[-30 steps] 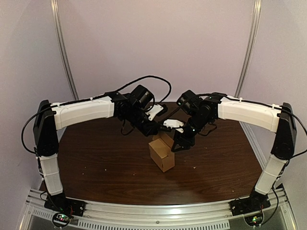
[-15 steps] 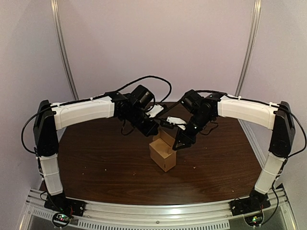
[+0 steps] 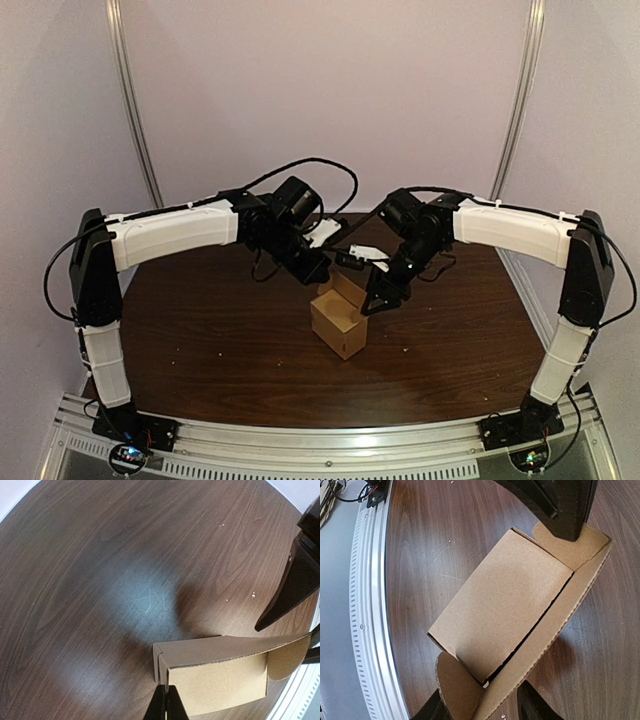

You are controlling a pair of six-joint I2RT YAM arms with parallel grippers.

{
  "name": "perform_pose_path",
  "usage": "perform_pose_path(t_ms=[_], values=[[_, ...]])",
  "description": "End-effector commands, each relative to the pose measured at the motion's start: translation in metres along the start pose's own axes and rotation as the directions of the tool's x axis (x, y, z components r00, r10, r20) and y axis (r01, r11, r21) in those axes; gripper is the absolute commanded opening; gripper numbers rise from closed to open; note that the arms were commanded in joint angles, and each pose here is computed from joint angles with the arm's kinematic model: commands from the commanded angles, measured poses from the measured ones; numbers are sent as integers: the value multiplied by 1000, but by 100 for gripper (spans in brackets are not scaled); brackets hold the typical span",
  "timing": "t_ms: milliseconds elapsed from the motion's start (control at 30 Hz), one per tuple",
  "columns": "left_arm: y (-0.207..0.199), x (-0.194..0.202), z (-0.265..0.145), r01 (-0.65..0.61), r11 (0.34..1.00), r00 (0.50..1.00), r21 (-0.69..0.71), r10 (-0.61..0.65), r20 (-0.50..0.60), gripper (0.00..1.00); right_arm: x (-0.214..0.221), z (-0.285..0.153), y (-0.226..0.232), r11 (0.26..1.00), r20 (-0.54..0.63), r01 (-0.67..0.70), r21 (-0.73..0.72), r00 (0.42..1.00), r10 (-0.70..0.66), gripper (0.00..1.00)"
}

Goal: Fold the paper box

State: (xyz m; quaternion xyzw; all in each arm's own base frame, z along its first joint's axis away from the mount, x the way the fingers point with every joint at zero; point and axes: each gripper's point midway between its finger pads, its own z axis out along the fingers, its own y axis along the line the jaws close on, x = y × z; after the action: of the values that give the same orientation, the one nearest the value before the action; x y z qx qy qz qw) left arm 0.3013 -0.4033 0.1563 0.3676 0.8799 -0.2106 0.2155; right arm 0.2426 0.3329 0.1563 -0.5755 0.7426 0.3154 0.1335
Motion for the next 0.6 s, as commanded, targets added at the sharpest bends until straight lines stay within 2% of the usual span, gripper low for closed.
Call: perform_pose_path(t_ms=[0,267,400,567], values=[[-19,-5,-2,-36,997,999,66,35,6,0,-5,-10,7,995,6,98,16,995,-98,45],[-24,-2,-4,-38,995,999,92,39,-9,0,-4,-7,9,984,-58,171,42,984,-168,45],[-25,0,-4,-42,994,999,102,44,-17,0,-15,-17,5,991,-5,126,51,992,-126,44],[-26,1,-4,-44,993,999,106,46,-19,0,-11,-20,-2,998,39,51,-25,998,-50,44]])
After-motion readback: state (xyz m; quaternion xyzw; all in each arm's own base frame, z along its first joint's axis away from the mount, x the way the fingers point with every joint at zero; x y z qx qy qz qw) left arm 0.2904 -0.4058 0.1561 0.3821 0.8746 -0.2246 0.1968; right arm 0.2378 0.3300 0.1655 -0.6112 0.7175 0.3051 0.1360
